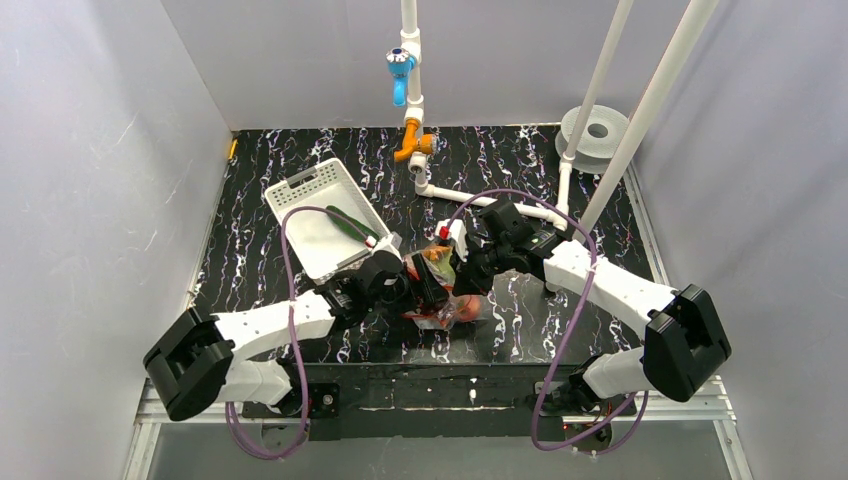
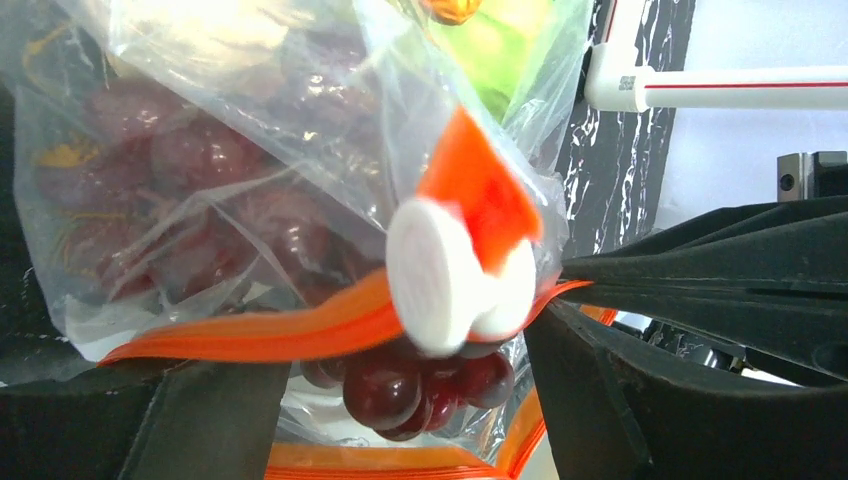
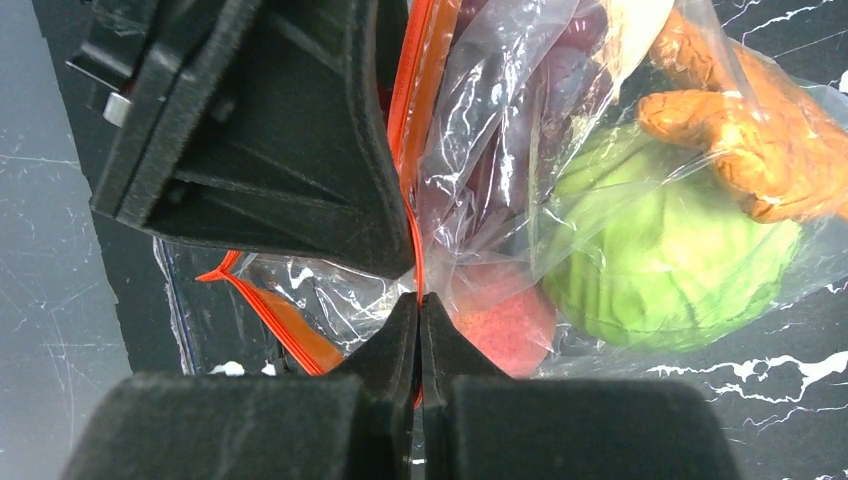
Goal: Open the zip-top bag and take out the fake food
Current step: Pick up the fake fruit from the zipper food storage bag, then place the fake fruit in the bin.
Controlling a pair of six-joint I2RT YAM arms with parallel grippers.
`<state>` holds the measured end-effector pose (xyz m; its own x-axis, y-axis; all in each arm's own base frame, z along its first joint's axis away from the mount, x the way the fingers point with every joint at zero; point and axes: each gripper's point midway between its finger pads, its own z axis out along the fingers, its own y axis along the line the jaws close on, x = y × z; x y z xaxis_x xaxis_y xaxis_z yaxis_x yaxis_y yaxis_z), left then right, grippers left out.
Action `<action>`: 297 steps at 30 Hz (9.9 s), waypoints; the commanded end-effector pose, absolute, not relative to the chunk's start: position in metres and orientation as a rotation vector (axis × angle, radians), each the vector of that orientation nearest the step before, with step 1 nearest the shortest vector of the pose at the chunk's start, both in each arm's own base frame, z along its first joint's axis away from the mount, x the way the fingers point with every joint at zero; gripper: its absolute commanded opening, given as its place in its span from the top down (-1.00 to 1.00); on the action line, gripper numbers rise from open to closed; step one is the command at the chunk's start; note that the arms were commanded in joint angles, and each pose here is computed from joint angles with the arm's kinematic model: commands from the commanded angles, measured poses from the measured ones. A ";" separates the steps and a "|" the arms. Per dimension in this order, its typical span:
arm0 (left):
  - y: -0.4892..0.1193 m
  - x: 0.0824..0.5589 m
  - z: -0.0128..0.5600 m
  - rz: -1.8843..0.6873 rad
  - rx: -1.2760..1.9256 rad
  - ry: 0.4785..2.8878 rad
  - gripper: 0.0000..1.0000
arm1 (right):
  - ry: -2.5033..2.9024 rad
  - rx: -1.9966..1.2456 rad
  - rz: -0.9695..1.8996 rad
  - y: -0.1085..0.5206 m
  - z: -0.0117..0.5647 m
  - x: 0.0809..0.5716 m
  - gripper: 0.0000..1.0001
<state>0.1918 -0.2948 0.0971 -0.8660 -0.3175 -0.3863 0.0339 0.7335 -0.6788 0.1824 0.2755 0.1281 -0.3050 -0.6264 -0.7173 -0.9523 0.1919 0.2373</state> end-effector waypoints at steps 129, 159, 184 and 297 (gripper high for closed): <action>-0.220 0.238 0.218 -1.532 -0.852 1.628 1.00 | 1.999 -1.569 0.546 0.289 0.116 0.201 0.97; -0.294 0.188 0.246 -1.866 -0.433 1.963 1.00 | 1.980 -1.200 0.633 0.246 0.175 0.243 0.97; -0.296 0.166 0.297 -1.965 -0.238 1.902 1.00 | 1.963 -1.086 0.625 0.228 0.191 0.256 0.97; -0.063 0.363 0.157 -0.453 -0.407 2.290 0.54 | 1.932 -1.073 0.722 0.218 0.190 0.248 0.97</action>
<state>0.3470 -0.0670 0.1288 -0.7181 -0.3997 -0.5696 -0.1717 0.8950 -0.4116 0.2445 0.2169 0.1828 -0.3500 -0.4349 -0.8297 -0.8674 0.4849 0.1117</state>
